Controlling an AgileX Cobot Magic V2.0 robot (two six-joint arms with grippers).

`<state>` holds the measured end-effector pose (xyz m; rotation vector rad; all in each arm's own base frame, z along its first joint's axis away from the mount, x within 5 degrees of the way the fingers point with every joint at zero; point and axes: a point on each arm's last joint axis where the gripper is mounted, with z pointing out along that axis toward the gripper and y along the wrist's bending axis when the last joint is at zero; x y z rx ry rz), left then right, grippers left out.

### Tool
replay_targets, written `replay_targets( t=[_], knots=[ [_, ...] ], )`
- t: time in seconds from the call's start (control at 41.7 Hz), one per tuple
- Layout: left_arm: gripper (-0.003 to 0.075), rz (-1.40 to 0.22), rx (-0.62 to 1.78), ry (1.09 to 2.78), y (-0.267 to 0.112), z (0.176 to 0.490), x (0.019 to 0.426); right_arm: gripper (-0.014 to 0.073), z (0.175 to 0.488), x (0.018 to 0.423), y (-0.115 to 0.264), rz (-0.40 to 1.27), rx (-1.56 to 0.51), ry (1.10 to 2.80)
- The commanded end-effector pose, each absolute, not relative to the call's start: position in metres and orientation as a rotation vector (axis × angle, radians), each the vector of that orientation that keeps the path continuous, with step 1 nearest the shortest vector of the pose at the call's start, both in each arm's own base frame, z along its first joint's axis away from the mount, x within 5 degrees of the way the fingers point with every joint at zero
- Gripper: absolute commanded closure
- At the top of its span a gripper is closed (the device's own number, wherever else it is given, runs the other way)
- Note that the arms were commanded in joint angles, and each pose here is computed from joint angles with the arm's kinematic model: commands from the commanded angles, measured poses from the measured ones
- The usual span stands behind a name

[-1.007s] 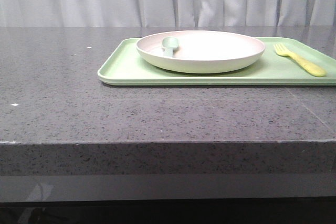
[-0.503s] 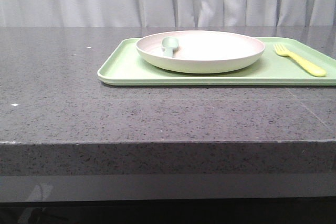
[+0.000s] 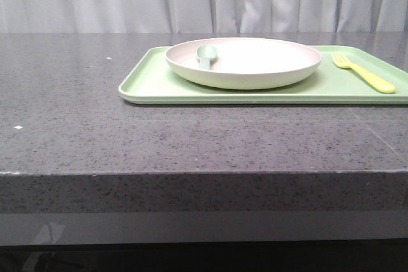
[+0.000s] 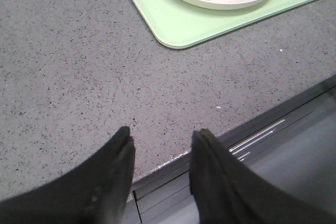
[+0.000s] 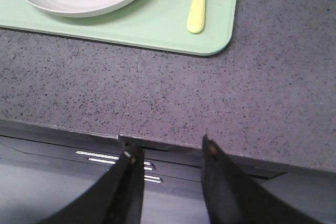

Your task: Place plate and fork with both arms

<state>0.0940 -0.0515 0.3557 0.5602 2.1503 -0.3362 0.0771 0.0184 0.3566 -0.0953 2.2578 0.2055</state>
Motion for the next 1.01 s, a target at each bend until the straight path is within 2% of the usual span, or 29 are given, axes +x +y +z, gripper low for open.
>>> replay_targets(
  t=[0.0,0.096,0.192,0.408,0.48,0.647,0.983],
  knots=[
    [0.0462,-0.364,0.532,2.059,-0.054,0.369,0.096,0.0294,0.368,0.079,0.017,0.196,-0.091,2.161],
    [0.0462,-0.364,0.532,2.059,-0.054,0.369,0.096,0.0302,0.368,0.079,0.017,0.196,-0.091,2.16],
    [0.0493,-0.365,0.53,2.062,-0.054,0.369,0.096,0.0361,0.368,0.079,0.017,0.196,-0.091,2.16],
    [0.0742,-0.368,0.526,2.063,-0.054,0.369,0.096,0.0637,0.368,0.079,0.017,0.196,-0.091,2.161],
    [0.0741,-0.363,0.502,2.066,-0.052,0.369,0.097,0.071,0.368,0.079,0.017,0.196,-0.091,2.161],
    [0.0741,-0.281,0.362,2.099,-0.043,0.368,0.101,0.0713,0.368,0.079,0.017,0.196,-0.091,2.16],
    [0.0741,-0.271,0.361,2.099,-0.042,0.368,0.101,0.0713,0.368,0.078,0.017,0.195,-0.092,2.171]
  ],
)
